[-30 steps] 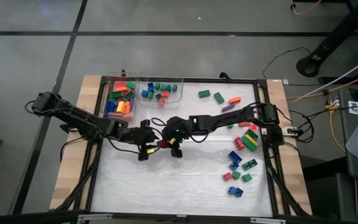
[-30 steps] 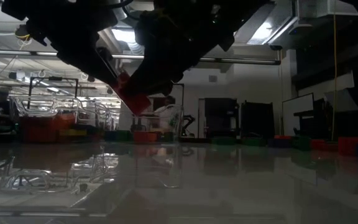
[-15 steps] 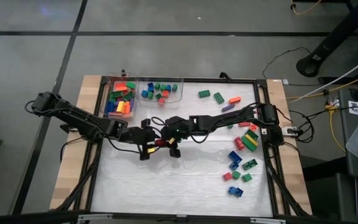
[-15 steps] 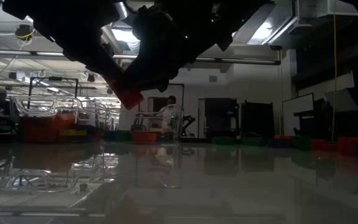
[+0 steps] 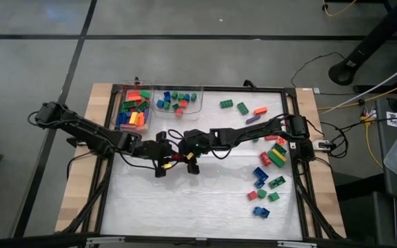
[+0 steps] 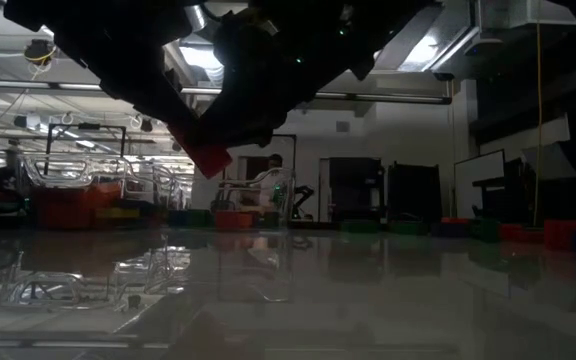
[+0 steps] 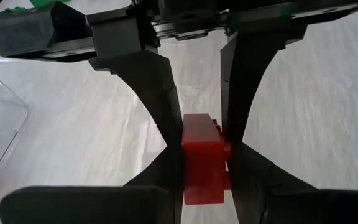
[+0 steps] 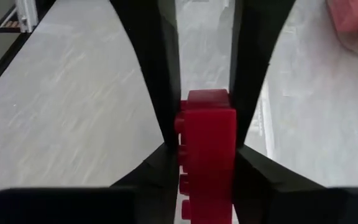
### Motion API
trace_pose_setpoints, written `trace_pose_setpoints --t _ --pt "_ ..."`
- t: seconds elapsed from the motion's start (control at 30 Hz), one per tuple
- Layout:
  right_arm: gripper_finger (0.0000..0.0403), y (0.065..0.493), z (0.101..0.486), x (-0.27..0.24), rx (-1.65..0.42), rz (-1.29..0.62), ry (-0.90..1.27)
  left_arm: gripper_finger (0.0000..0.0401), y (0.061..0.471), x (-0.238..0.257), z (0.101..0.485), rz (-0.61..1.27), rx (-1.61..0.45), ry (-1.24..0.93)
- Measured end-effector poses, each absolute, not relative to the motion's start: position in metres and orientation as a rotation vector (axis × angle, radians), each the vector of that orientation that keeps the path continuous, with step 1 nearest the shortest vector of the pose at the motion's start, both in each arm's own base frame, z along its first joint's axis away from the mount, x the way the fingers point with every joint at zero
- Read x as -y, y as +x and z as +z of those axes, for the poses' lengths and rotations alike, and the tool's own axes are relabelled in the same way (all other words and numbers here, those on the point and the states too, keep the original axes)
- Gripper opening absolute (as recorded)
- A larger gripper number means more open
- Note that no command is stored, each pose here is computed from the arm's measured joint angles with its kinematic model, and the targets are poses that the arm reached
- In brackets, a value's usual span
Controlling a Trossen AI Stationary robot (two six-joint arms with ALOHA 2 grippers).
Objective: Sort blocks by size
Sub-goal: Put the large red game piece into the left transparent bin
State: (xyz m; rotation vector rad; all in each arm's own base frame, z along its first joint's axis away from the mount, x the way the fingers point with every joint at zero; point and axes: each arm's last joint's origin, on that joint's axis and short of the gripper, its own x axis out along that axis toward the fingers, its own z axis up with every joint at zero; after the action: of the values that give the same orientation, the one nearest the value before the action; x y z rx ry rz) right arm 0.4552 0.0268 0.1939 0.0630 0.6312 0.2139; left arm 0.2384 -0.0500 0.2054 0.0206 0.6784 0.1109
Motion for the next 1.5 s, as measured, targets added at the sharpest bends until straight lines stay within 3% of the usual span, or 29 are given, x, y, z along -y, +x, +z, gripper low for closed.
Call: trace_pose_setpoints --t 0.23,0.43,0.77,0.9,1.07,1.23,1.5 --pt "0.0207 0.455 0.196 -0.024 -0.665 0.143 0.043 0.0077 0.236 0.047 0.209 0.120 -0.668 0.011" --pt "0.0251 0.444 0.221 -0.012 -0.988 -0.014 -0.010 0.0077 0.224 0.030 0.223 0.221 -0.643 -0.057" --pt "0.0237 0.409 0.270 0.024 -1.396 -0.211 -0.263 0.0078 0.181 -0.012 0.254 0.483 -0.565 -0.103" --pt "0.0237 0.394 0.272 0.056 -1.528 -0.189 -0.206 0.0080 0.160 -0.024 0.263 0.597 -0.532 -0.124" --pt "0.0237 0.378 0.255 0.102 -1.606 -0.123 -0.020 0.0080 0.135 -0.035 0.267 0.790 -0.525 -0.141" --pt "0.0237 0.355 0.228 0.147 -1.673 -0.190 0.118 0.0095 0.117 -0.043 0.263 1.018 -0.540 -0.195" --pt "0.0237 0.322 0.193 0.171 -1.808 -0.284 0.264 0.0140 0.113 -0.055 0.252 1.140 -0.649 -0.173"
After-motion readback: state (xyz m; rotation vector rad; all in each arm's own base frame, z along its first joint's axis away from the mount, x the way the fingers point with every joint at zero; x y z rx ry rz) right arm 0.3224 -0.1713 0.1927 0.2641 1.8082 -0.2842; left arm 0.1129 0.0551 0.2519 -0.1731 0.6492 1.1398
